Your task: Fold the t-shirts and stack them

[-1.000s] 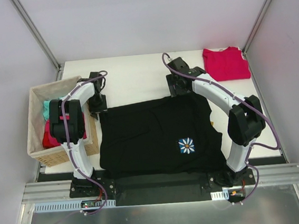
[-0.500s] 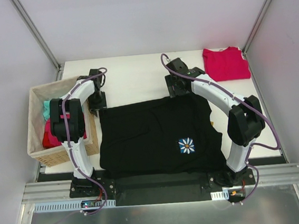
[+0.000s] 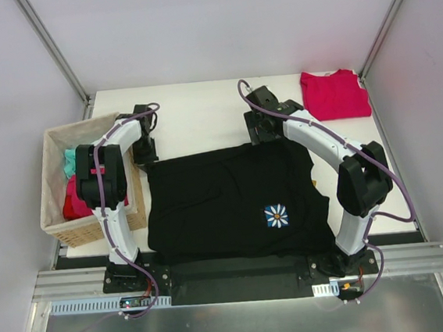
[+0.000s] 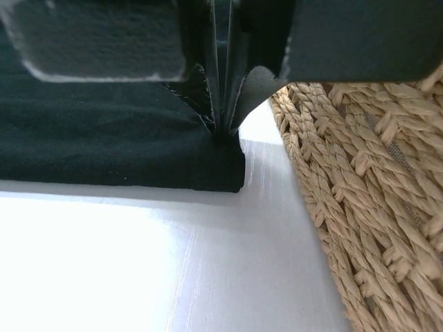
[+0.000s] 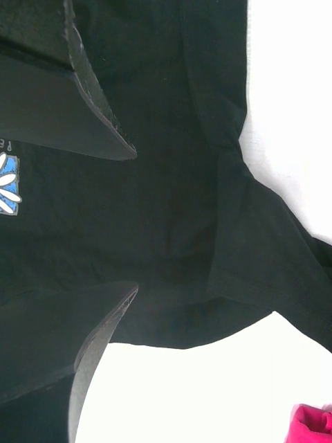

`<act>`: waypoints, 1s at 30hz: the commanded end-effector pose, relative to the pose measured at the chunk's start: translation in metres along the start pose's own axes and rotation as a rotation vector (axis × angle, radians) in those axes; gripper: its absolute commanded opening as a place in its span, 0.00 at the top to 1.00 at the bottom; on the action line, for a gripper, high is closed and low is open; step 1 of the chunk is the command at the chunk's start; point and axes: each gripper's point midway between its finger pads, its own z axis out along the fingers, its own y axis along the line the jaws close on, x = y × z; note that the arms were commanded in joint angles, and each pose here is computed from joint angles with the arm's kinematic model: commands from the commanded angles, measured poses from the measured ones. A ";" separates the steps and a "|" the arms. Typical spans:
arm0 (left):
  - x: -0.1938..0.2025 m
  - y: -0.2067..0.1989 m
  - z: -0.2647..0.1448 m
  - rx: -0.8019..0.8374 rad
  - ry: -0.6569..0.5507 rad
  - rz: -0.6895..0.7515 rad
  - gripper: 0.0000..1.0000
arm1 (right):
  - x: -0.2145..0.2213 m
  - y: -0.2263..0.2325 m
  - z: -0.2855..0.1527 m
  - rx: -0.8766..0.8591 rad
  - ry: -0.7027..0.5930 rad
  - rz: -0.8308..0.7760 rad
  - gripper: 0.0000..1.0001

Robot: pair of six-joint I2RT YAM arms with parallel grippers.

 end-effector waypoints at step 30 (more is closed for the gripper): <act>-0.014 -0.008 -0.069 0.114 -0.194 -0.036 1.00 | -0.097 -0.104 0.032 0.285 -0.321 0.090 0.28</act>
